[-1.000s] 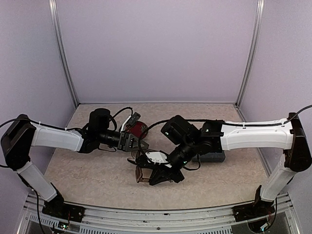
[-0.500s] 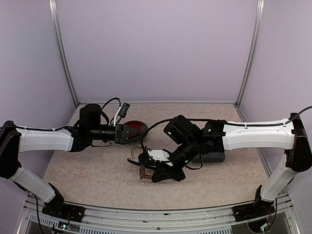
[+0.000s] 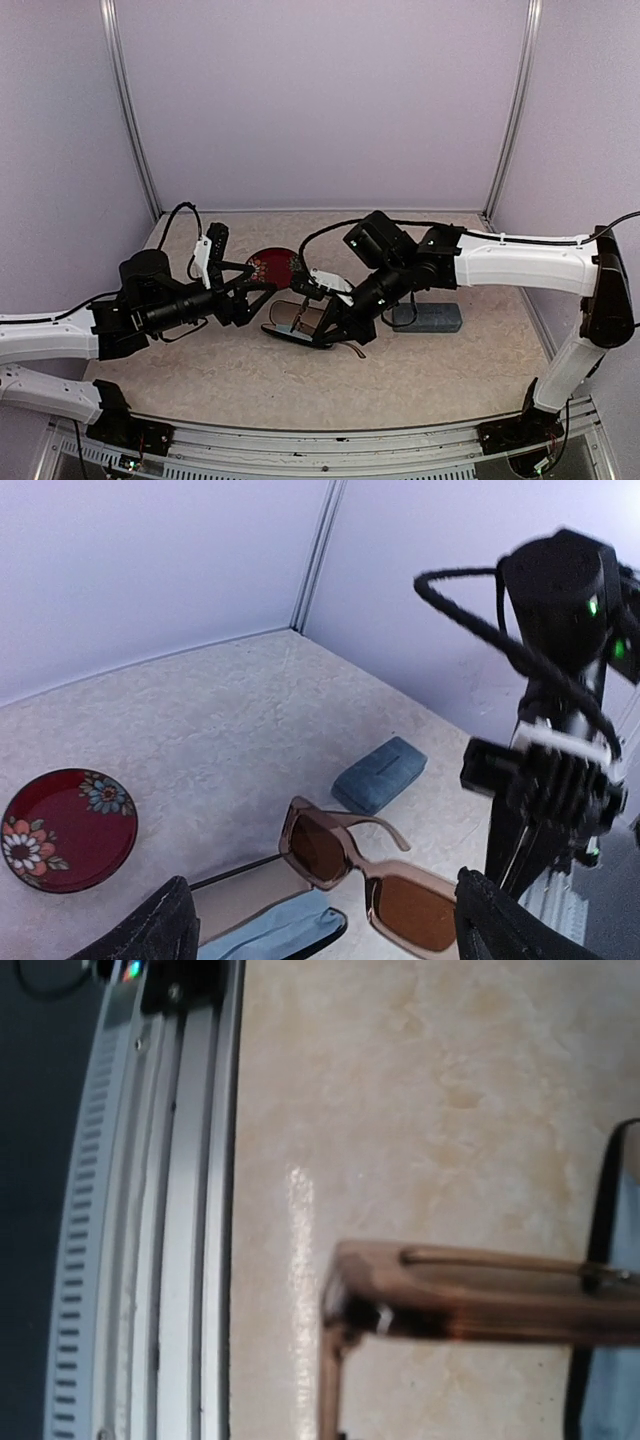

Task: Organize the sunglasses
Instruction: Pass from the right arm to the left

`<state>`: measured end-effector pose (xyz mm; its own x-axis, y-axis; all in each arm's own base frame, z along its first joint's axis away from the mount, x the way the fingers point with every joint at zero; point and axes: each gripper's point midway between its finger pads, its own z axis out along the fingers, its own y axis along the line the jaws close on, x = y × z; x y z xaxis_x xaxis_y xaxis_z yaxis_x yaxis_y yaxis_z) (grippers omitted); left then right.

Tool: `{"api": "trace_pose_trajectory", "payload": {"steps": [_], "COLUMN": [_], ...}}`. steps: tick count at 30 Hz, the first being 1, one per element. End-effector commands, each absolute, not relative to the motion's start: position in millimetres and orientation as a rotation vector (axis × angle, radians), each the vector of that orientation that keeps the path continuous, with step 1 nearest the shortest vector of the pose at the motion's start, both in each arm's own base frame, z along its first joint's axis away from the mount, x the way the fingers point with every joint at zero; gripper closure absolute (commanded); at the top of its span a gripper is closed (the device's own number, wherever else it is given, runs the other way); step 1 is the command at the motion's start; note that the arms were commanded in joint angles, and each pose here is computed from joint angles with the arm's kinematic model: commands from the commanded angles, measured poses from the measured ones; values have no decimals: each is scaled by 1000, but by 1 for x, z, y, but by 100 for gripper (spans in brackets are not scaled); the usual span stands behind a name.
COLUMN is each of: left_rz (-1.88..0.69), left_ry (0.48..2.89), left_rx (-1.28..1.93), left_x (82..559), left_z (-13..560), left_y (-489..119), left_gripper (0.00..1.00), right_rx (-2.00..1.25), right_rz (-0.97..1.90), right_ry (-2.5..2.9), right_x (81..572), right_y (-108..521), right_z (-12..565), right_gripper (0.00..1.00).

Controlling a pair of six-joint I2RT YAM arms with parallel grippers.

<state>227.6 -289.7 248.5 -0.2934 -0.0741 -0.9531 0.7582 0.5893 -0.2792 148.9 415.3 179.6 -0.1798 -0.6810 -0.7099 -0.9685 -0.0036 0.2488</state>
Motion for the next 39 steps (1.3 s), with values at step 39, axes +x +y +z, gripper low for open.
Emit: {"api": "trace_pose_trajectory", "payload": {"steps": [39], "left_rz": [-296], "left_ry": [1204], "left_rx": [1702], "left_x": [140], "left_z": [195], "left_y": [-364], "left_gripper": [9], "right_rx": [-1645], "right_rz": [1356], "right_ry": [2284], "right_x": [134], "right_y": [412], "right_z": [177], "right_gripper": [100]}}
